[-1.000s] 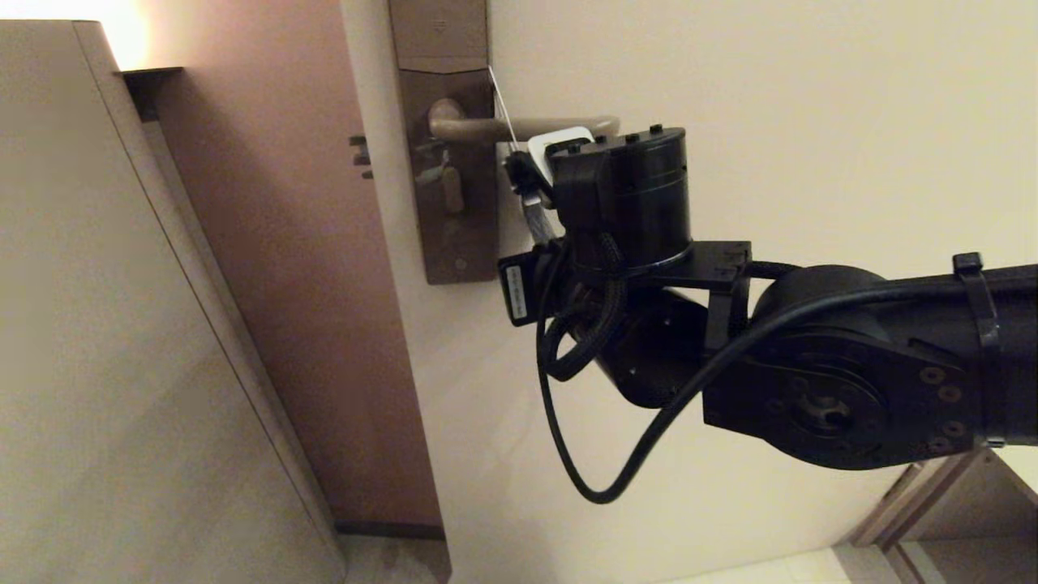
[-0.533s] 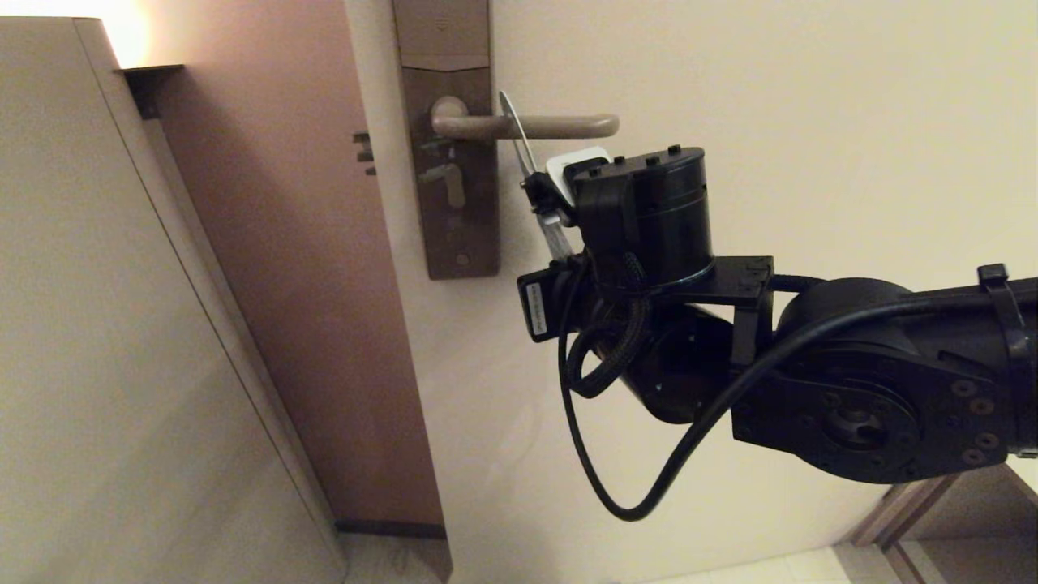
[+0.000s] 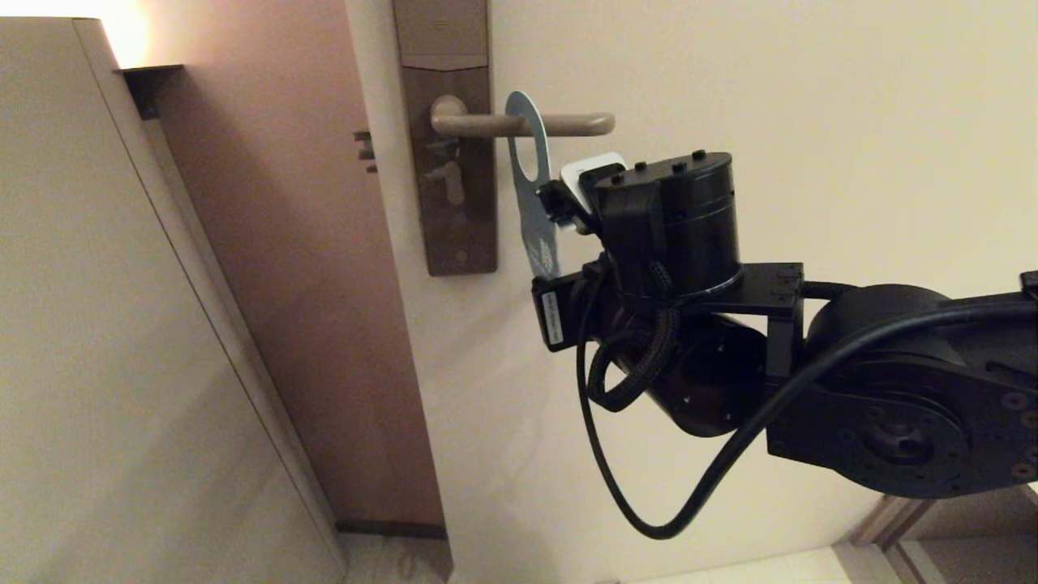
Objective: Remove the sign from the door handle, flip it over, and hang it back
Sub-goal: Hang the sign back with the other side facing out
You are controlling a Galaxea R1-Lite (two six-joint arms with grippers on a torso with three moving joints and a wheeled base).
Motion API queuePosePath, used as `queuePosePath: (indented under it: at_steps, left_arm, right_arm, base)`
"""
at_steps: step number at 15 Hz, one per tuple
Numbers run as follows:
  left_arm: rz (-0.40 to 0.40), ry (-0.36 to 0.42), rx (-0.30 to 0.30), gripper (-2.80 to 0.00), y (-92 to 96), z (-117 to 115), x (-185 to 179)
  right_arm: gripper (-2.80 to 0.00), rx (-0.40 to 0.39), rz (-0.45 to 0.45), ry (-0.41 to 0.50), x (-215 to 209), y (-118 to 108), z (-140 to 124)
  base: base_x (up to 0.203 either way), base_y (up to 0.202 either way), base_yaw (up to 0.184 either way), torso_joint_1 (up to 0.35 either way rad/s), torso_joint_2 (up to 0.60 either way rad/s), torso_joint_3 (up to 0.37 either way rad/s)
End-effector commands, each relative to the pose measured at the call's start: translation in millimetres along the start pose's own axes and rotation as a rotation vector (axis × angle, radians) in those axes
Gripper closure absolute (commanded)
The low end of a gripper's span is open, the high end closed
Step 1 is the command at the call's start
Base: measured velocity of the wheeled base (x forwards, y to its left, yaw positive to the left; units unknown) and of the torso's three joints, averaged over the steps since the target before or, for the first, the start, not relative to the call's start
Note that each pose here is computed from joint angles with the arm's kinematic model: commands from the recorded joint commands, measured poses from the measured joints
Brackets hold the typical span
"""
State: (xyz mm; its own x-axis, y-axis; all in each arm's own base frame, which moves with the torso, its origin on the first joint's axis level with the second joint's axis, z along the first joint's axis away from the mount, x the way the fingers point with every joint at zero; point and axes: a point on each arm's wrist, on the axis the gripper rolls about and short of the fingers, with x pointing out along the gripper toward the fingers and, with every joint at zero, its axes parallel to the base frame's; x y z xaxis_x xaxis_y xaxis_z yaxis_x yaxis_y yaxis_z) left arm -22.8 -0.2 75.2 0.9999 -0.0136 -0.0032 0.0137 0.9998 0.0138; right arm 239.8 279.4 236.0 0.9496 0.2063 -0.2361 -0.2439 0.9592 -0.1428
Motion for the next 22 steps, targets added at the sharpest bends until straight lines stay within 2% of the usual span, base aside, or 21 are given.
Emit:
queuePosePath:
  at_steps: [1,10,22]
  left_arm:
    - [0.000,-0.001,0.000,0.00,0.0,0.1,0.0]
    - [0.000,0.000,0.000,0.00,0.0,0.0,0.0]
    - [0.000,0.000,0.000,0.00,0.0,0.0,0.0]
  right_arm:
    - [-2.80,0.003,-0.004,-0.002,-6.7,-5.4,0.6]
    - [-2.80,0.003,-0.018,0.017,-40.7,-47.2,-7.9]
    - [-2.80,-0.028,-0.004,0.038,-52.5,-56.2,-18.9]
  base:
    - [0.000,0.000,0.000,0.000,0.00,0.000]
    - [0.000,0.000,0.000,0.000,0.00,0.000]
    - [0.000,0.000,0.000,0.000,0.00,0.000]
